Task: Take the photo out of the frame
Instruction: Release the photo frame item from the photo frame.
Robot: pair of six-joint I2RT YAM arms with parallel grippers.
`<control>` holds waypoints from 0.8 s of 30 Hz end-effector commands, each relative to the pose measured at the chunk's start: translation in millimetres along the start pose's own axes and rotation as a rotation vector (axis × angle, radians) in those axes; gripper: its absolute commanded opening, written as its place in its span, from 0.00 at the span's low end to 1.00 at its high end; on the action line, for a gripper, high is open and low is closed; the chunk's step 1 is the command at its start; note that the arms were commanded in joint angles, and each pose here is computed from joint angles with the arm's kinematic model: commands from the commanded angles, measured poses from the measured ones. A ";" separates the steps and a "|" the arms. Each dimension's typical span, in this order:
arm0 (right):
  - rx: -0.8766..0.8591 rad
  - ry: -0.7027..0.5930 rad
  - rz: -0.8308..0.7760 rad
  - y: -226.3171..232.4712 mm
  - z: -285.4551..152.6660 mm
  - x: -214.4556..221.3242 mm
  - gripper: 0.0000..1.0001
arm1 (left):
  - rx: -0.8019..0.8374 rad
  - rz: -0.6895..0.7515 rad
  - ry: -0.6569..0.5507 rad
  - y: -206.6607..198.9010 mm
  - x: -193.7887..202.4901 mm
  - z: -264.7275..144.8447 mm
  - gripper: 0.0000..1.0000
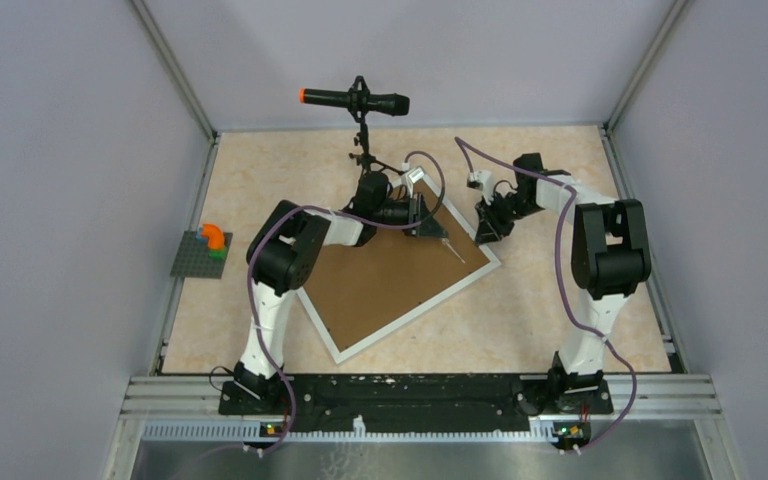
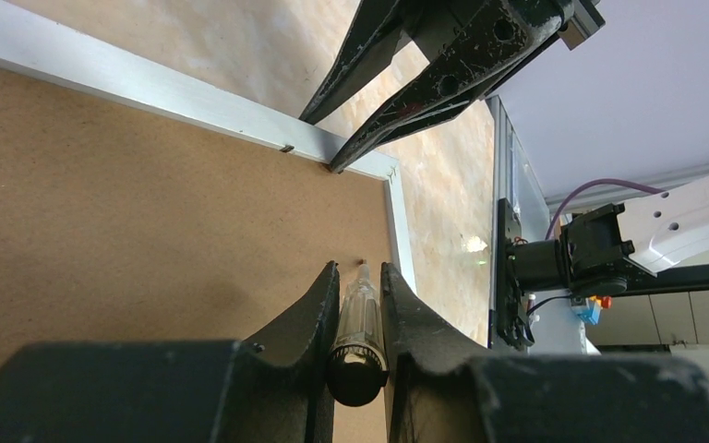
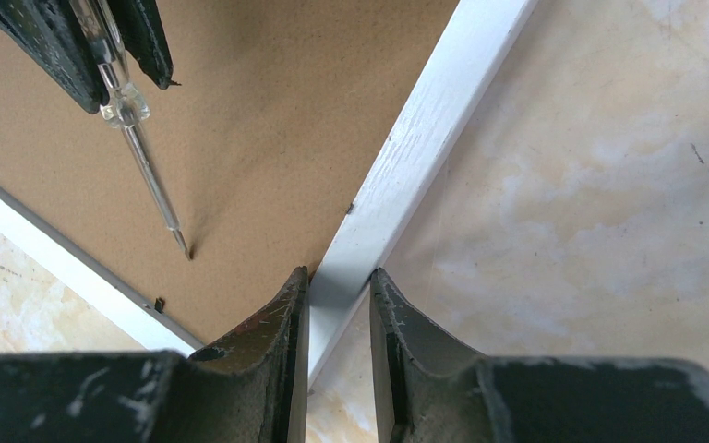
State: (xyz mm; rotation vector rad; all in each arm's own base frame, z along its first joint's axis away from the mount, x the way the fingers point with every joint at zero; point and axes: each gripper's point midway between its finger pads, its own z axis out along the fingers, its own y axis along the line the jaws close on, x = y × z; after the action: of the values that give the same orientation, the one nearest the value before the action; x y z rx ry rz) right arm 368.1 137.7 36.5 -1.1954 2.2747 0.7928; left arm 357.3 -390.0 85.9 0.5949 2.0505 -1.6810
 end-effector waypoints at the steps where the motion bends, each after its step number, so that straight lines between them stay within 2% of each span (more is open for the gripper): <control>1: 0.065 0.053 -0.075 -25.6 11.1 13.6 0.00 | 0.015 0.008 0.048 -3.6 17.1 9.6 0.00; 17: 0.063 0.051 -0.078 -24.8 11.3 13.5 0.00 | 0.042 -0.001 0.093 -12.2 30.8 23.3 0.00; 24: 0.061 0.053 -0.081 -24.4 10.4 14.1 0.00 | 0.044 0.016 0.054 -16.6 11.1 15.9 0.00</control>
State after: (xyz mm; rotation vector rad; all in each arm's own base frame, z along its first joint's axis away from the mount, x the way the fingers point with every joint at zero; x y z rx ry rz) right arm 368.1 137.9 36.6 -1.1962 2.2740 0.7932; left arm 338.3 -408.6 86.3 0.6569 2.0500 -1.7201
